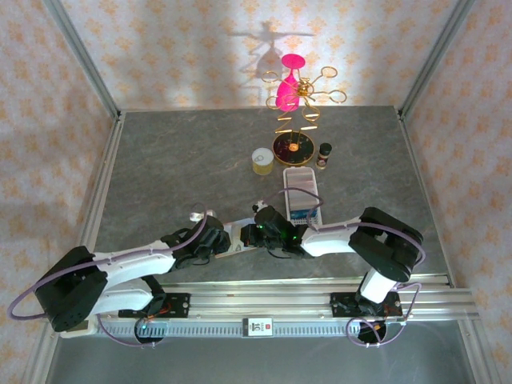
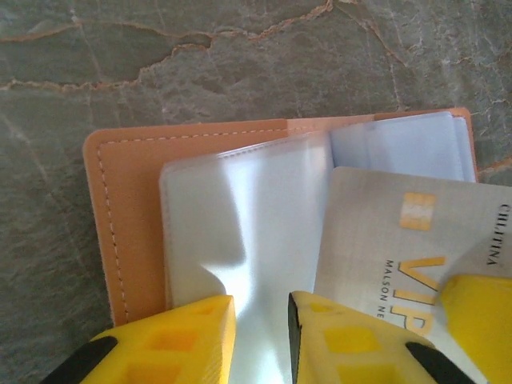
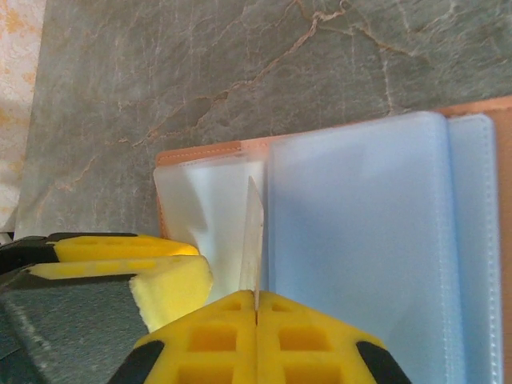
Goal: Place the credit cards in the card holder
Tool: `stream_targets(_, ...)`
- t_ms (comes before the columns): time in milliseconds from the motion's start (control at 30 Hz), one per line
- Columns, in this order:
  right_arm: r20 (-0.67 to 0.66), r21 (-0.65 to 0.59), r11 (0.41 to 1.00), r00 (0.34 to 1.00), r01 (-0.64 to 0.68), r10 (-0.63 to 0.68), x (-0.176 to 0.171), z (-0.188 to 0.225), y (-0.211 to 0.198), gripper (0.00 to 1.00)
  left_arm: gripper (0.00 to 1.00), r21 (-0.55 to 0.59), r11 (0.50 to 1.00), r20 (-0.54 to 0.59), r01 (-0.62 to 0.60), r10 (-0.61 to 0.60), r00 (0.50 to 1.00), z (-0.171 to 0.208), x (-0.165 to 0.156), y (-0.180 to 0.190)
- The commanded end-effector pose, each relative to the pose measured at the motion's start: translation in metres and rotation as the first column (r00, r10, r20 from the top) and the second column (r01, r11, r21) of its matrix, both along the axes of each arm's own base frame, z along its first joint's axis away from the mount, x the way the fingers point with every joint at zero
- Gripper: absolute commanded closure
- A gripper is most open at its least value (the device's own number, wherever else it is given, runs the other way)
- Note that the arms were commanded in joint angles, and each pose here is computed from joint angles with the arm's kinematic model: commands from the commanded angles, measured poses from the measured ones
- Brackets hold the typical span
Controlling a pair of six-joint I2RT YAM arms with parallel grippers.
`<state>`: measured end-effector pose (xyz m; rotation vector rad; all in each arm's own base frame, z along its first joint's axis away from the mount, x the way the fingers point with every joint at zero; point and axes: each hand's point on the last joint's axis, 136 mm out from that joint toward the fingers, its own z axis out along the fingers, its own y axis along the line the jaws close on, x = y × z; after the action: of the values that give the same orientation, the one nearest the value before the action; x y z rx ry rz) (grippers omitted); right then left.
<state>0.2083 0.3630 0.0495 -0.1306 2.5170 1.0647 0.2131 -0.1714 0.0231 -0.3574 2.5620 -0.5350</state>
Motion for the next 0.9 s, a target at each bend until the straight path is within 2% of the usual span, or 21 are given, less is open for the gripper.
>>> stream_targets(0, -0.017, -0.005, 1.000, 1.000, -0.004, 0.004, -0.002, -0.005, 0.003, 1.00, 0.70, 0.086, 0.996, -0.014, -0.034, 0.036, 0.999, -0.006, -0.006, 0.022)
stream_targets(167, 0.005, 0.040, 0.999, 1.000, 0.005, -0.005, 0.000, 0.009, 0.006, 1.00, 0.70, 0.118, 0.991, 0.008, -0.064, 0.063, 0.998, -0.002, -0.004, 0.033)
stream_targets(300, 0.031, 0.116, 0.993, 1.000, -0.007, 0.003, 0.001, 0.033, 0.013, 1.00, 0.59, 0.196, 0.977, 0.007, -0.089, 0.090, 0.996, -0.003, -0.005, 0.048)
stream_targets(367, 0.052, 0.125, 0.992, 0.999, 0.000, -0.007, 0.004, 0.041, 0.013, 1.00, 0.58, 0.235, 0.966, 0.017, -0.107, 0.106, 0.994, 0.000, -0.004, 0.055)
stream_targets(500, 0.087, 0.089, 0.996, 0.995, 0.031, -0.039, 0.012, 0.046, 0.007, 1.00, 0.49, 0.242, 0.963, 0.032, -0.117, 0.112, 0.993, 0.003, -0.003, 0.058)
stream_targets(633, 0.097, 0.051, 0.997, 0.993, 0.056, -0.061, 0.017, 0.042, 0.001, 1.00, 0.48, 0.205, 0.975, 0.013, -0.085, 0.084, 0.996, -0.001, -0.004, 0.048)
stream_targets(767, 0.098, 0.034, 0.997, 0.993, 0.064, -0.067, 0.023, 0.037, -0.001, 1.00, 0.46, 0.276, 0.957, 0.017, -0.094, 0.093, 0.996, 0.005, -0.001, 0.057)
stream_targets(867, 0.099, 0.022, 0.998, 0.993, 0.056, -0.058, 0.026, 0.033, 0.002, 1.00, 0.37, 0.295, 0.951, 0.024, -0.089, 0.085, 0.996, 0.011, 0.000, 0.059)
